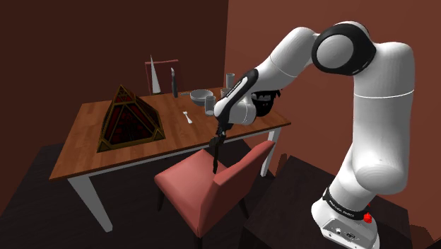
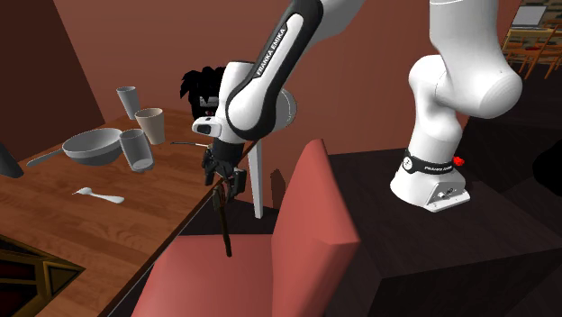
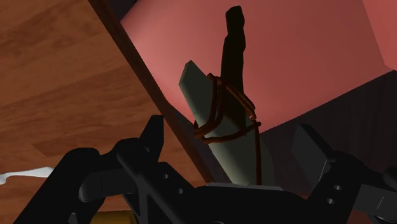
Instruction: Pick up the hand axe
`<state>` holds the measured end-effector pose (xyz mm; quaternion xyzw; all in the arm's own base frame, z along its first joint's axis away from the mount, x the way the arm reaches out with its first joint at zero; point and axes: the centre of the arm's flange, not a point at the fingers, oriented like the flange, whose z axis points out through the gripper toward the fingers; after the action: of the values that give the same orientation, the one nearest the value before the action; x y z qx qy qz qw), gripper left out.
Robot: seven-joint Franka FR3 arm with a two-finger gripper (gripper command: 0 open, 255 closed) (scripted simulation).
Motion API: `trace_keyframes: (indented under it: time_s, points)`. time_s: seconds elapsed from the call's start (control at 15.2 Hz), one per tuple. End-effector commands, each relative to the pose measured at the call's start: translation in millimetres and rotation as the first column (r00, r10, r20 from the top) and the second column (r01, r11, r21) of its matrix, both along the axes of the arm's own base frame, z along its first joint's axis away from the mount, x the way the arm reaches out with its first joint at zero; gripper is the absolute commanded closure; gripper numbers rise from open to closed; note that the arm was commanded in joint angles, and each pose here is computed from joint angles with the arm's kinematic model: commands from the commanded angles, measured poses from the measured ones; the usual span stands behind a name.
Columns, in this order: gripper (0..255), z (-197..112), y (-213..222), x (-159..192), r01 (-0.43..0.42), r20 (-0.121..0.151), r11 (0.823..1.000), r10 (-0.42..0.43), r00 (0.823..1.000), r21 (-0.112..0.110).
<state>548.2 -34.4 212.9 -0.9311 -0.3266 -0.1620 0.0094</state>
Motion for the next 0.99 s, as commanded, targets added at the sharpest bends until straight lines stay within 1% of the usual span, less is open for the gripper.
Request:
trace_keyframes:
  time_s: [0.0,0.07,0.66,0.92]
  points:
    - [0,-4.2,-0.6,-0.6,0.000,0.000,1.000,0.000,1.000,0.000]
    - [255,-3.8,-0.5,-0.7,0.000,0.000,1.000,0.000,1.000,0.000]
    - [255,-4.2,-0.6,-0.6,0.000,0.000,1.000,0.000,1.000,0.000]
    - [255,17.0,-0.6,-0.6,0.000,0.000,1.000,0.000,1.000,0.000]
